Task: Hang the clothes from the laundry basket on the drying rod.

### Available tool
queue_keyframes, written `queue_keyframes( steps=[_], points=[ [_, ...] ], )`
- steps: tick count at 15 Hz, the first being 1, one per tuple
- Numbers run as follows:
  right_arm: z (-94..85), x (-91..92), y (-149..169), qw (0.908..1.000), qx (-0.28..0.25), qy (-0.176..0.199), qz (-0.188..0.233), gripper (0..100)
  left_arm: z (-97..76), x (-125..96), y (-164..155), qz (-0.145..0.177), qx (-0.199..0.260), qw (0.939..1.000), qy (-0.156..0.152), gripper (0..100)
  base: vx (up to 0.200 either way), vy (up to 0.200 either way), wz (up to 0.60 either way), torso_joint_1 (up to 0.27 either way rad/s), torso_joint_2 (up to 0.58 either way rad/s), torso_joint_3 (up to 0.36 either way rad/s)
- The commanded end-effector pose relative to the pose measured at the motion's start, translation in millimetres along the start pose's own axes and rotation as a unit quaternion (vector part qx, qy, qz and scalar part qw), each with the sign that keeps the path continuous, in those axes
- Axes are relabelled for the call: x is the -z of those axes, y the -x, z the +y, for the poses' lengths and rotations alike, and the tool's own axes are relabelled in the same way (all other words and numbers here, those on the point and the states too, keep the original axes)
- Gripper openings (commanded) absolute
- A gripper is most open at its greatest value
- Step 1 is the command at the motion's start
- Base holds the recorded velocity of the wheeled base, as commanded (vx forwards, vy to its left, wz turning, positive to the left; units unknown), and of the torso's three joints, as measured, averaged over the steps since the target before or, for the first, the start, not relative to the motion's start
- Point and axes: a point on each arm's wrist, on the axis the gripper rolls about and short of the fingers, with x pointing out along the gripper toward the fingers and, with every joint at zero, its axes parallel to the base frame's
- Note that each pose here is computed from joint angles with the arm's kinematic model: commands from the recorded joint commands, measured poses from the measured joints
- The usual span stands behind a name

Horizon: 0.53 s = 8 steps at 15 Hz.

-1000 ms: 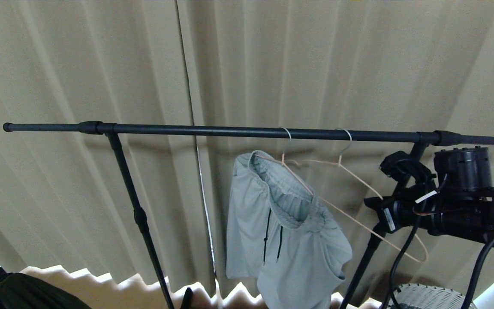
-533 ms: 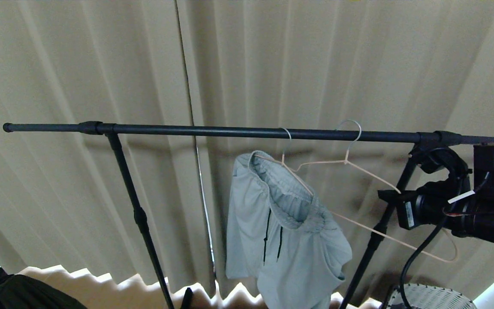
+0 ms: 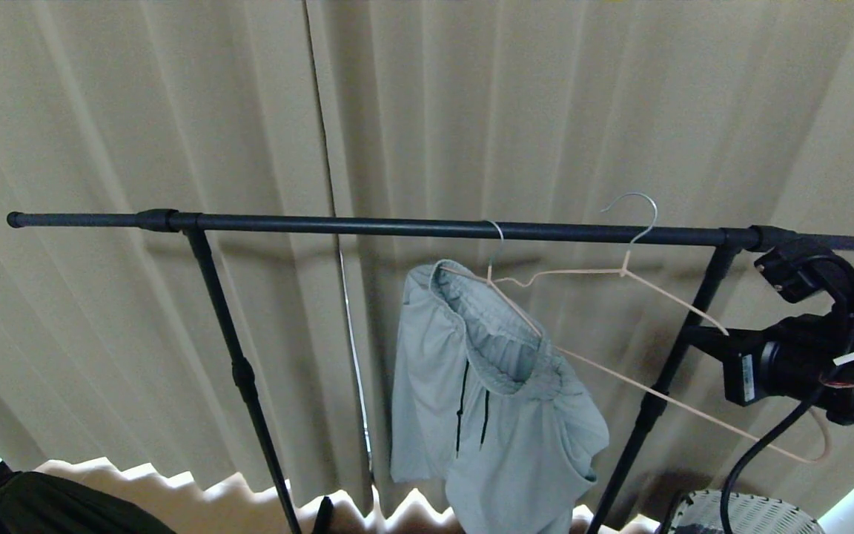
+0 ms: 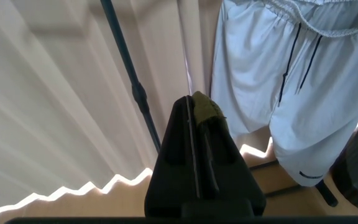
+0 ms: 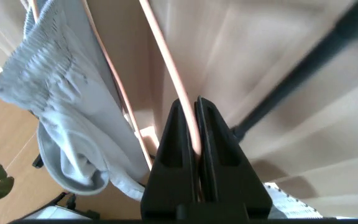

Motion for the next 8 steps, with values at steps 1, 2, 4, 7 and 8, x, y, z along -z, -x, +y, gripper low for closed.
queue_keyframes(
  steps=[1, 2, 4, 7, 8],
  points=[
    [-3.3, 5.2, 17, 0.9999, 0.010, -0.003, -0.011, 0, 0.1, -1, 0, 0.000, 0.000, 1.0000, 0.000, 0, -0.200, 0.000, 0.00, -0.002, 0.00, 0.002],
    [-4.9, 5.9, 21, 0.9998, 0.015, -0.004, -0.014, 0, 0.1, -1, 0, 0.000, -0.001, 1.0000, 0.000, 0, -0.200, 0.000, 0.00, -0.002, 0.01, 0.002],
    [-8.1, 9.4, 27, 0.9996, 0.024, -0.008, -0.016, 0, 0.1, -1, 0, 0.000, -0.001, 1.0000, 0.000, 0, -0.200, 0.000, 0.00, 0.005, 0.01, 0.002],
    [-9.0, 11.1, 33, 0.9993, 0.029, -0.009, -0.022, 0, 0.2, -1, 0, -0.001, -0.001, 1.0000, 0.000, 0, -0.200, 0.000, 0.00, -0.002, 0.00, 0.002],
    [-8.9, 11.9, 34, 0.9993, 0.029, -0.008, -0.022, 0, 0.2, -1, 0, -0.001, -0.001, 1.0000, 0.000, 0, -0.200, 0.000, 0.00, -0.007, 0.00, 0.007]
  ],
)
